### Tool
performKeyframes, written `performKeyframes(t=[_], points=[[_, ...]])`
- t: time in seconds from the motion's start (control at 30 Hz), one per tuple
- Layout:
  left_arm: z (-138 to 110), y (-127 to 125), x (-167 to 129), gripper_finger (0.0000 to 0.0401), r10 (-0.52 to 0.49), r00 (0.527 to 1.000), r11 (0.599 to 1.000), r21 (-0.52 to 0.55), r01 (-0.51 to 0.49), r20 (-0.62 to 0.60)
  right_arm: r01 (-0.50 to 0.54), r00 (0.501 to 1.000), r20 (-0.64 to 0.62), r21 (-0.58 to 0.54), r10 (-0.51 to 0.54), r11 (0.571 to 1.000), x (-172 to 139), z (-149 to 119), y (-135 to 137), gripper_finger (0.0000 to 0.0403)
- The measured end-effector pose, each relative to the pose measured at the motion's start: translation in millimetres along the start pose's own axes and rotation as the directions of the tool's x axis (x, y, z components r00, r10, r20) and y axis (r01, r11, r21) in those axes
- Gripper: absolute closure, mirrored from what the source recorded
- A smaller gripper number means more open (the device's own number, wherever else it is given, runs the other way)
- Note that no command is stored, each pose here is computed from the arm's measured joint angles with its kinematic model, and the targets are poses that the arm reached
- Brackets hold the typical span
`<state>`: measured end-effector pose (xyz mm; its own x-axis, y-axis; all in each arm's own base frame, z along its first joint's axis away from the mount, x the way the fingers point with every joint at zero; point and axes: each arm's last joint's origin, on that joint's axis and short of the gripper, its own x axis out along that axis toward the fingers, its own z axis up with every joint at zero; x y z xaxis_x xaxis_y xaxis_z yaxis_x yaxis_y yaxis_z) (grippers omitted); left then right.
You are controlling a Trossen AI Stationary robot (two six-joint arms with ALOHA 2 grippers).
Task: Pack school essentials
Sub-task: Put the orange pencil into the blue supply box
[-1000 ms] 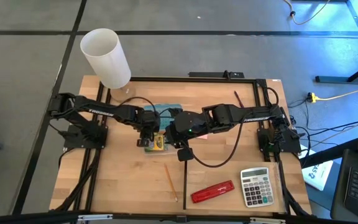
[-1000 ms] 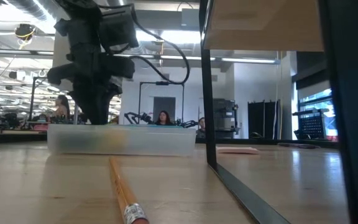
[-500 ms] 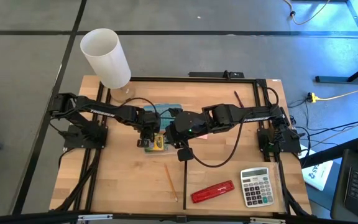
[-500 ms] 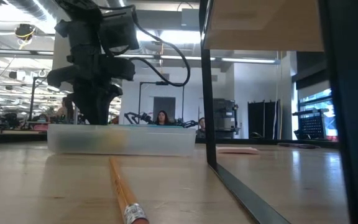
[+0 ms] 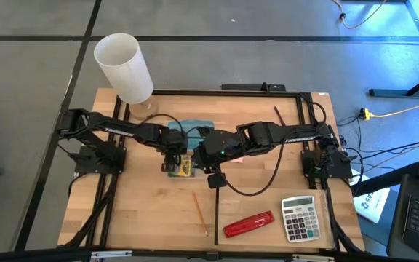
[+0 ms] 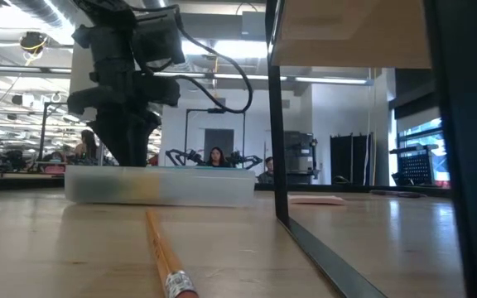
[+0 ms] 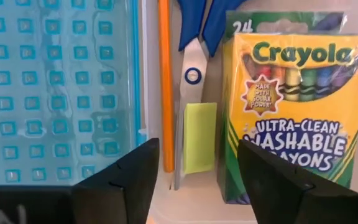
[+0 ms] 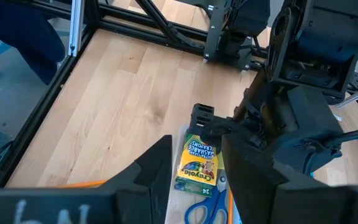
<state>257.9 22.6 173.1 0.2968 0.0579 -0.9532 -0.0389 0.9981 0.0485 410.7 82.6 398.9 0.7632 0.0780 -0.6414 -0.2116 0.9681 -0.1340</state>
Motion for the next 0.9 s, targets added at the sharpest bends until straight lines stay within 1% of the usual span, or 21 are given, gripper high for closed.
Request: performKeyframes(t=[0.2,0.3,0.4,0.47,0.57,0.73,0.9], points=[[2,0,-13,0.0187,-0.004,0.999,0.999,-0.05,0.007,0.053,0.0,1.0,0.0,0.0,0.0,1.0,0,0,0,0.0261],[8,2,-27,0.0186,0.014,0.994,0.997,-0.071,-0.007,0.107,0.0,1.0,0.001,0.0,0.0,1.0,0,0,0,0.0261],[14,3,-42,0.0186,0.034,0.985,0.99,-0.139,-0.011,0.168,0.0,1.0,0.005,0.0,0.0,1.0,0,1,0,0.0261],[18,3,-52,0.0186,0.07,0.976,0.98,-0.197,-0.028,0.206,0.001,1.0,0.008,0.001,-0.001,1.0,0,1,0,0.0261],[21,0,-66,0.0186,0.119,0.96,0.965,-0.255,-0.053,0.252,0.001,1.0,0.009,0.001,-0.001,1.0,0,1,0,0.0261],[19,-14,-80,0.0186,0.11,0.946,0.941,-0.339,0.0,0.305,0.002,1.0,0.015,0.001,-0.002,1.0,0,1,0,0.0261],[13,-41,-84,0.0186,0.058,0.954,0.937,-0.345,0.049,0.293,0.002,1.0,0.019,0.001,-0.002,1.0,0,2,0,0.0261]])
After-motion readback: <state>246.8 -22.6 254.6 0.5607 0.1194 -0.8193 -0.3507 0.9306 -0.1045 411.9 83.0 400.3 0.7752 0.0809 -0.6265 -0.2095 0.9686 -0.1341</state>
